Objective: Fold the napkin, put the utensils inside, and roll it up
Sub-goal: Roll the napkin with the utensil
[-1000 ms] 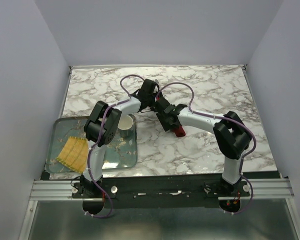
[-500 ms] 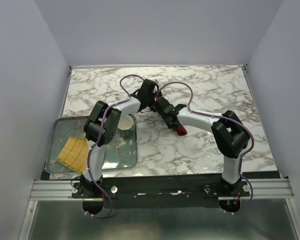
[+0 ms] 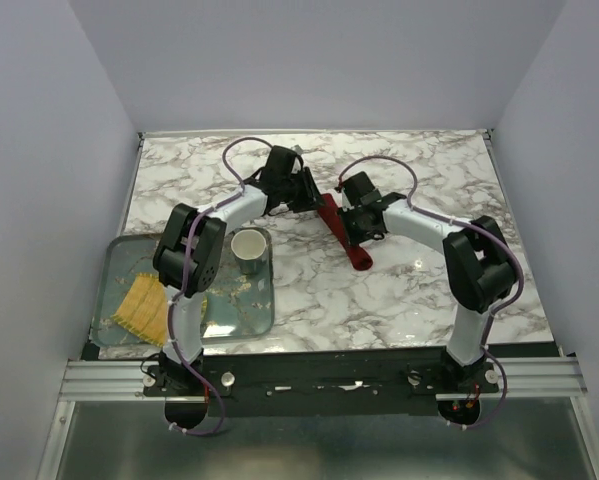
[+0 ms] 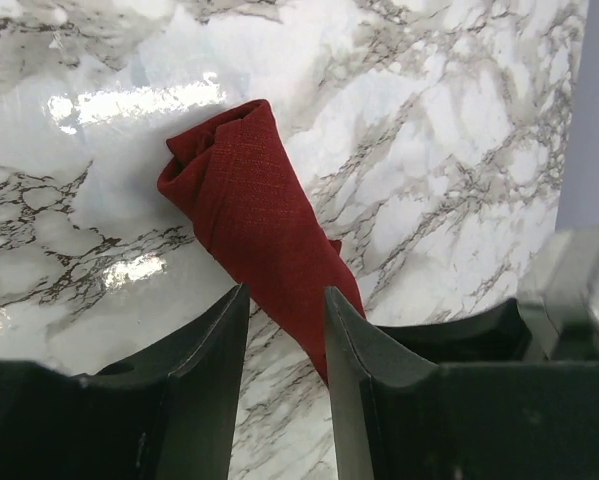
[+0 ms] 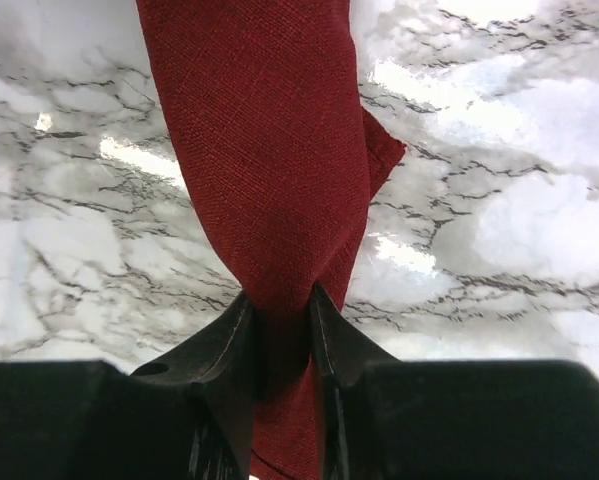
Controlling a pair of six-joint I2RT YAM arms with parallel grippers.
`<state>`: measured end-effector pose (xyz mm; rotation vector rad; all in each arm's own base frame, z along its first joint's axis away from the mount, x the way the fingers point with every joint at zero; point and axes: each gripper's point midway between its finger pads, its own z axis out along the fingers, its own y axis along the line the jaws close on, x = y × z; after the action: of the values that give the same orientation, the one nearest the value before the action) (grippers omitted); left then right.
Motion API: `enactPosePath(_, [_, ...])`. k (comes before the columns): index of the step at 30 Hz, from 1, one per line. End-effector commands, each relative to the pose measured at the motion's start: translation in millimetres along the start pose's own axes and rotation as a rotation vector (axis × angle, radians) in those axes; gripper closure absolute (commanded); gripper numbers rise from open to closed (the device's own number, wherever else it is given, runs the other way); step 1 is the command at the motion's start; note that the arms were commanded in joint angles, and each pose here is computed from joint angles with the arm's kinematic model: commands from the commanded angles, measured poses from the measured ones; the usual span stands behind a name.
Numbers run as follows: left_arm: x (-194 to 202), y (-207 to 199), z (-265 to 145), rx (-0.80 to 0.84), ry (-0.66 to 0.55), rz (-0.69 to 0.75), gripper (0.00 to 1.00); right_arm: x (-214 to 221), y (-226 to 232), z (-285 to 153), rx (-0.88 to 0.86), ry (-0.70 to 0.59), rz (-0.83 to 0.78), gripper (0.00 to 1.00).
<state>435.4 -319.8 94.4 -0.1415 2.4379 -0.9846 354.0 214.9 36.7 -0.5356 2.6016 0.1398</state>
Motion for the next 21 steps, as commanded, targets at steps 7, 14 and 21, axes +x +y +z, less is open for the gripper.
enactPosePath(7, [-5,-33,-17,0.097,-0.011,0.022,0.56,12,10,0,-0.581,0.102,0.298,0.70])
enactPosePath(14, [15,-49,8,0.146,0.049,0.010,0.58,15,3,4,-0.761,0.126,0.406,0.65])
enactPosePath(21, [20,-52,33,0.142,0.069,0.010,0.60,13,-9,6,-0.769,0.116,0.441,0.58])
